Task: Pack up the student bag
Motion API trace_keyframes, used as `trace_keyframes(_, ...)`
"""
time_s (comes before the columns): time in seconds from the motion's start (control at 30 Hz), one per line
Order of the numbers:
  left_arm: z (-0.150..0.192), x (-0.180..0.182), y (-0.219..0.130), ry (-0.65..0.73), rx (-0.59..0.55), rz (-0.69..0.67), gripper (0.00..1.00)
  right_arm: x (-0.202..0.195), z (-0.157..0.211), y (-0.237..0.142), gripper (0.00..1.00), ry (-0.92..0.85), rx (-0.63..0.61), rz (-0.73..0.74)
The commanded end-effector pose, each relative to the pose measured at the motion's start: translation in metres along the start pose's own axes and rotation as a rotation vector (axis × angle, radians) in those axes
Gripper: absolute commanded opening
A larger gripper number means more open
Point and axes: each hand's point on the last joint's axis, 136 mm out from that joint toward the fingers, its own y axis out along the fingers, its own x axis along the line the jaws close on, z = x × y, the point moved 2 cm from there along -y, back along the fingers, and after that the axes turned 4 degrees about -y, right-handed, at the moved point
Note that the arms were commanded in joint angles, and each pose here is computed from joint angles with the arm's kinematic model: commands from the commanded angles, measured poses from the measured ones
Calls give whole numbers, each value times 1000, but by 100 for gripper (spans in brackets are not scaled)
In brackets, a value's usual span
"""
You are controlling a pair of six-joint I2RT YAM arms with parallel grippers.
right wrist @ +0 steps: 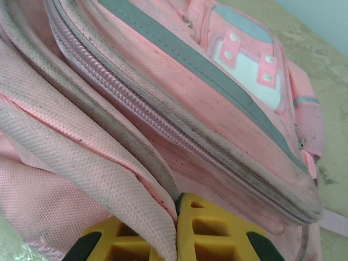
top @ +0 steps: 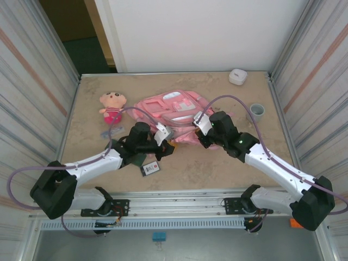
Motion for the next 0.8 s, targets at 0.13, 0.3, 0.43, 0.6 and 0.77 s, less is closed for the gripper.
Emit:
trace_keyframes(0.13, -36, -58, 16, 92, -32, 198, 2, 5, -40, -2, 0, 118, -207, -52)
trace_keyframes(0.3, -47, -82, 34, 103, -12, 249, 4, 20, -33, 6, 0, 58, -225, -125)
trace_keyframes(0.43, -44, -80, 39, 103, -6, 216, 18, 25, -28, 1, 0, 6, -252, -177)
trace_keyframes(0.6, -30, -62, 22, 172, 20, 74, 53, 24, -18, -18, 0, -79, -265, -253)
trace_keyframes(0.77, -23, -50, -17, 355, 29, -55, 75, 17, 2, -31, 0, -195, -233, -292)
